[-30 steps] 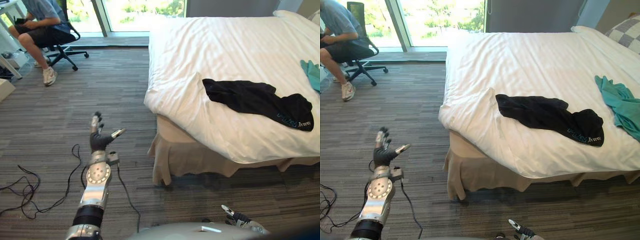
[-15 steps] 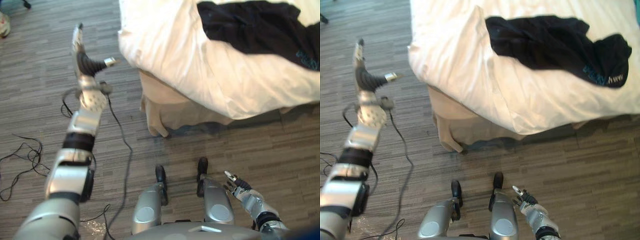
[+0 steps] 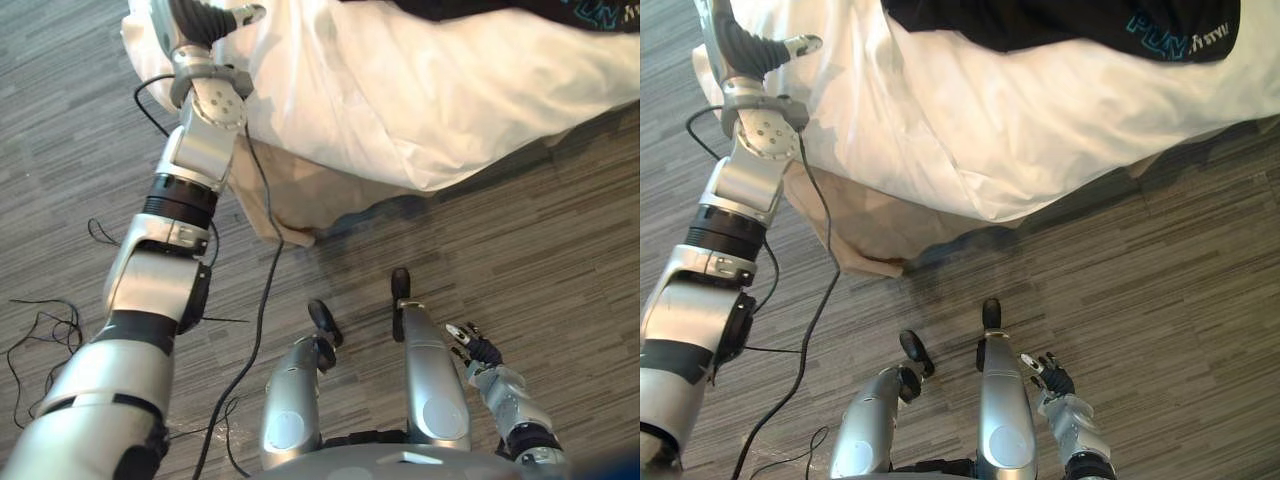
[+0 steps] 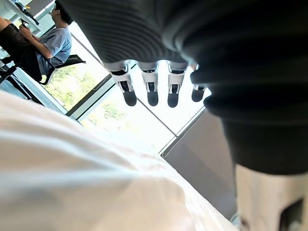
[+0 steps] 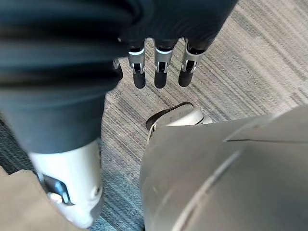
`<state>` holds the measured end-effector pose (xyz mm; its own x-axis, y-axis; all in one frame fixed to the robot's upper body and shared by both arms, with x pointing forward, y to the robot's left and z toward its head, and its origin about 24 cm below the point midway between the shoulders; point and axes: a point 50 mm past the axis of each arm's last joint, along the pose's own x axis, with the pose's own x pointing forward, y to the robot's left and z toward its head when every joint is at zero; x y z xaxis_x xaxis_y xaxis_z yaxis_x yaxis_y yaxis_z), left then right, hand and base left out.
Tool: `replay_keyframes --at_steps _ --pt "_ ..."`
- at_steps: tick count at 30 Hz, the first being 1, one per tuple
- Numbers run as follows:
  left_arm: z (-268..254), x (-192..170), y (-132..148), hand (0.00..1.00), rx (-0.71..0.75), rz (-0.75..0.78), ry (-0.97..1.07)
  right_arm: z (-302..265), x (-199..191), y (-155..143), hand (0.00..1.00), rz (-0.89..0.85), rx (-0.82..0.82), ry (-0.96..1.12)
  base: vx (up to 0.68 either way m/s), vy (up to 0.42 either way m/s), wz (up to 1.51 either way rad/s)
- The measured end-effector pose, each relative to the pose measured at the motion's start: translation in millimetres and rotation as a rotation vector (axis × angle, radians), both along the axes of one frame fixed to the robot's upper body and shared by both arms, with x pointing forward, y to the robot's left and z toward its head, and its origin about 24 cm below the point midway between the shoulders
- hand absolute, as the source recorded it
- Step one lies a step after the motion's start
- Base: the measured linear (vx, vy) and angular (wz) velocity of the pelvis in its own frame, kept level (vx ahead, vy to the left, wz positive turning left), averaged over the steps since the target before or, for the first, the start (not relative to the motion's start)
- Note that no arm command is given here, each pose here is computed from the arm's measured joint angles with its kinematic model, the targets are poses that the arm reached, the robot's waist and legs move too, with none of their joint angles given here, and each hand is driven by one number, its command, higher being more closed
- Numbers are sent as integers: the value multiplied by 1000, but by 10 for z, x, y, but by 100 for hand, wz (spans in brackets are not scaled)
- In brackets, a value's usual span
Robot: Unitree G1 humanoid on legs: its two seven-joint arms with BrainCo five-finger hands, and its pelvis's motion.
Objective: Tidy the bed and pick cloth on bed and put in laundry
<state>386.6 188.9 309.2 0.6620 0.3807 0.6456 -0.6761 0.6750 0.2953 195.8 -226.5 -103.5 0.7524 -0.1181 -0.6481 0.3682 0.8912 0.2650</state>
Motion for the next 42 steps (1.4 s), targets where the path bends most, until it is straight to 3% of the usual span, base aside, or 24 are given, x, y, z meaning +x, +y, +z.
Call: replay_keyframes --at_steps 4,5,13,21,25,32,39,40,42 --pt "-100 77 -10 0 -62 -21 179 135 114 -33 0 -9 -34 -80 -29 -1 -6" --pt "-124 95 -7 100 -75 -19 236 165 139 -41 0 -17 -39 -98 0 0 0" --pt "141 64 155 100 -26 -1 339 451 472 -36 0 -95 47 -274 -13 -8 -5" --pt "75 76 197 100 13 -56 284 439 469 -24 0 -101 35 -252 37 16 -6" --pt "-275 122 141 100 52 -123 344 357 341 -56 0 -92 -7 -208 80 5 1" --pt "-990 -5 6 100 60 -391 450 102 -24 -84 0 -139 -24 -64 43 -22 21" --pt "-1989 -507 358 100 -12 -466 635 -315 -515 -65 0 -165 17 238 154 -42 34" --pt "-2136 -615 410 0 -24 -475 668 -357 -592 -74 0 -169 21 281 133 23 21" --pt "-2315 -780 448 0 -38 -499 710 -399 -674 -75 0 -175 26 328 145 24 20"
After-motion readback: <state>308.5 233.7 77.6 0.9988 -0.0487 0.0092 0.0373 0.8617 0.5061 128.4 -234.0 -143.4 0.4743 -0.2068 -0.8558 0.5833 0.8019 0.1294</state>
